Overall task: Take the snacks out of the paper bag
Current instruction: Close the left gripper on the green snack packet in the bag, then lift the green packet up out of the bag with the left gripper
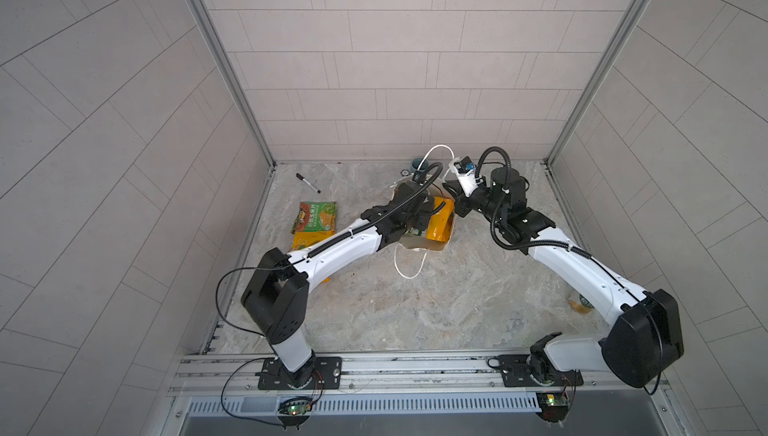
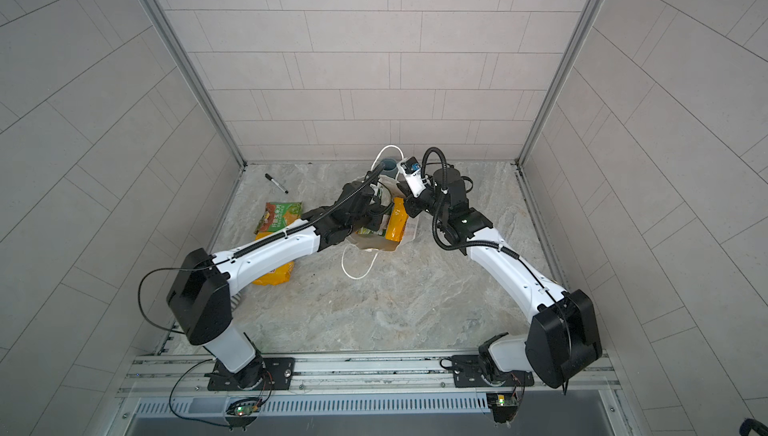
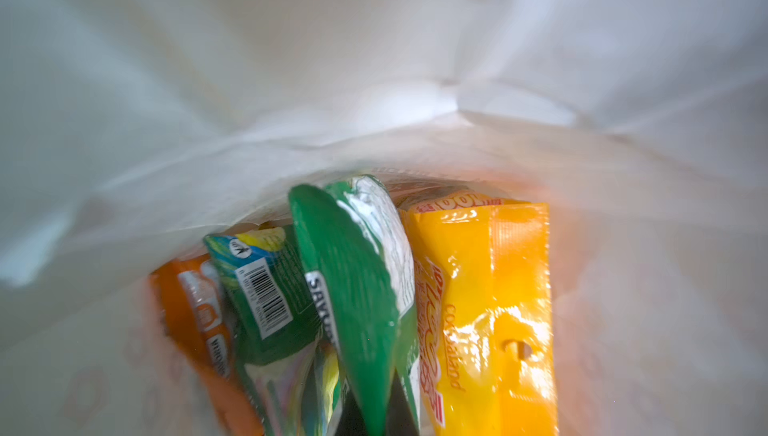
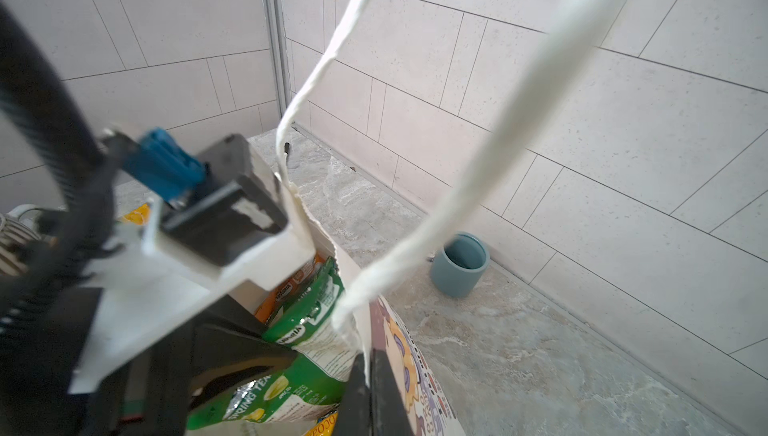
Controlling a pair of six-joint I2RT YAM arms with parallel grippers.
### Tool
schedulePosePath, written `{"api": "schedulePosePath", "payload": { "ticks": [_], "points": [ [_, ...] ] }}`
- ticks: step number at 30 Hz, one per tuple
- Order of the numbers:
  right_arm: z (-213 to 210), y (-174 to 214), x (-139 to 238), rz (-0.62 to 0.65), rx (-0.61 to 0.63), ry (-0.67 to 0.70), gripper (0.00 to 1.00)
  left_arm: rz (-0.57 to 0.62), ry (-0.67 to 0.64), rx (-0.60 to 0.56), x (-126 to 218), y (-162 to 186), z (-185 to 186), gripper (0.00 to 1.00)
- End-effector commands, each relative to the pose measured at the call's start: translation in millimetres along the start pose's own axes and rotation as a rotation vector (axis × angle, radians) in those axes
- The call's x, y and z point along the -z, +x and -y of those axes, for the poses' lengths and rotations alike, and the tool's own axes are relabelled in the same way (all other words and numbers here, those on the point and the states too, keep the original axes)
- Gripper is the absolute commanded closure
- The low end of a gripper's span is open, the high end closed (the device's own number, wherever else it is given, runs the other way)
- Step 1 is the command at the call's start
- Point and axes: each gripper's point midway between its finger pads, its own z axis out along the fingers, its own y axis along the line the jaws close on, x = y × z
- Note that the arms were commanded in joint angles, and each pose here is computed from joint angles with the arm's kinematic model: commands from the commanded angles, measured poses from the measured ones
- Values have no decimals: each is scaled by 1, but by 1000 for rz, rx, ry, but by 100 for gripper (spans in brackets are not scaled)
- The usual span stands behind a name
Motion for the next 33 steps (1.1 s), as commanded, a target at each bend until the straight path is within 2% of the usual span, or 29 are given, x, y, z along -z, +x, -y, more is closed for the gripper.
{"api": "schedulePosePath", "payload": {
  "ticks": [1, 14, 25, 33],
  "points": [
    [2, -41, 14, 109, 23, 17, 100, 96, 34, 33, 28, -30, 3, 100],
    [6, -43, 13, 110, 10, 33, 100, 172, 139, 17, 91, -58, 11, 100],
    [27, -43, 16, 115, -39, 137, 100, 269, 256, -47, 162, -82, 17, 100],
    [54, -42, 24, 110, -119, 240, 100, 381, 190, -57, 218, -101, -12, 100]
  ]
}}
